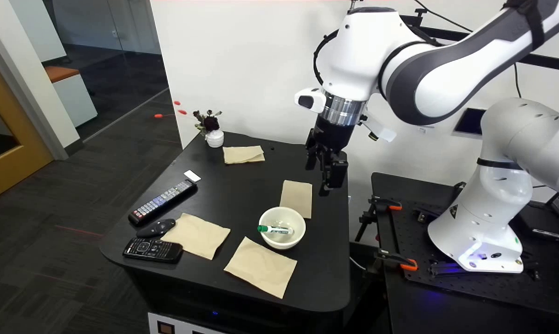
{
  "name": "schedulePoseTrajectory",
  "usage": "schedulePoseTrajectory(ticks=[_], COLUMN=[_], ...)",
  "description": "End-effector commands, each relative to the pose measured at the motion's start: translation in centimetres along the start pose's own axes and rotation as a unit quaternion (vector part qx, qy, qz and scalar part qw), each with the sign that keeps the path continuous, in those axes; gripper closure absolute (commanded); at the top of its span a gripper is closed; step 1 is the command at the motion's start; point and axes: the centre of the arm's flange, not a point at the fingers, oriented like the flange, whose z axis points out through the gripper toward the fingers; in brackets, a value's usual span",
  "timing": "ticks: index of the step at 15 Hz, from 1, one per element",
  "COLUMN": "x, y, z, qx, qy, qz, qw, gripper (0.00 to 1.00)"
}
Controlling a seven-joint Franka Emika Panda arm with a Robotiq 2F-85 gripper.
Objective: Remove the marker from the bowl and put it on the table
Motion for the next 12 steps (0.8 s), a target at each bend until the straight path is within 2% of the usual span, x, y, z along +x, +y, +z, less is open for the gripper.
schedulePoseTrajectory(ticks=[1,12], x=[1.4,1.6], y=[0.9,1.9], z=[2.8,10.2], qx=[-0.009,0.001], qy=[0.015,-0.002], qz=[-0.030,-0.085], qw=[0.9994,0.9964], gripper=[0.00,0.00])
